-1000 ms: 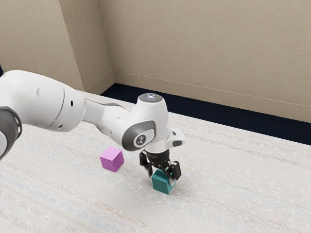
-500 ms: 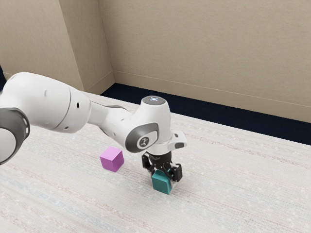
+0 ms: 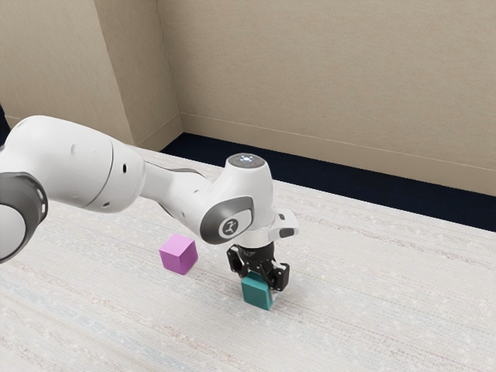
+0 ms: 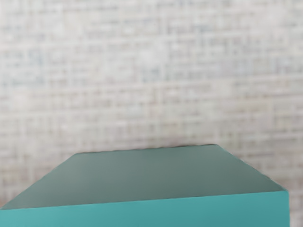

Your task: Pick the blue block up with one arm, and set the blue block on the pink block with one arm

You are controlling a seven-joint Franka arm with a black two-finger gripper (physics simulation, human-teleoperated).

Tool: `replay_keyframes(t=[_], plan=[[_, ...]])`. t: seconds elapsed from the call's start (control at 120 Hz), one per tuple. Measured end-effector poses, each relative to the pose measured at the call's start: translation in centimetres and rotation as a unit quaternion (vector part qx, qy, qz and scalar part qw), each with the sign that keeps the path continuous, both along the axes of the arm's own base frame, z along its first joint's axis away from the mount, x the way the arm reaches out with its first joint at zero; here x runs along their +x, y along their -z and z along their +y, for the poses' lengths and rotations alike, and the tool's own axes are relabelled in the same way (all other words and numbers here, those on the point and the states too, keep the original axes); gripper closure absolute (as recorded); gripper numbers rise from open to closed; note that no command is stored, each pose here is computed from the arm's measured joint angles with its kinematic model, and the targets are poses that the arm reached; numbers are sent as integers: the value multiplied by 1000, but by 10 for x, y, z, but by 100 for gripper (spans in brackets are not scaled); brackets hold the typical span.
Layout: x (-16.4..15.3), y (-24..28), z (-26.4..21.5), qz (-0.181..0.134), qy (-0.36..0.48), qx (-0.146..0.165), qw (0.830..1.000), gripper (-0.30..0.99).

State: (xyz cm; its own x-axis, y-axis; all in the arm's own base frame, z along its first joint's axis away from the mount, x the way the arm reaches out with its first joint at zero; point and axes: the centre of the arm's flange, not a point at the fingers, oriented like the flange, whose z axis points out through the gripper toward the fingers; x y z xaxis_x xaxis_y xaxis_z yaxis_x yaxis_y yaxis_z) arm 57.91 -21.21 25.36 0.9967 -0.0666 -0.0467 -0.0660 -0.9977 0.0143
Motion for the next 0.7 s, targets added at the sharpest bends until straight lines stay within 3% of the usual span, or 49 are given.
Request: replay_keyframes(t=[0.392,0.7], plan=[[5,-38,6,-14,0,9,1000,28],[8,-80,44,-21,-29,24,999,28]])
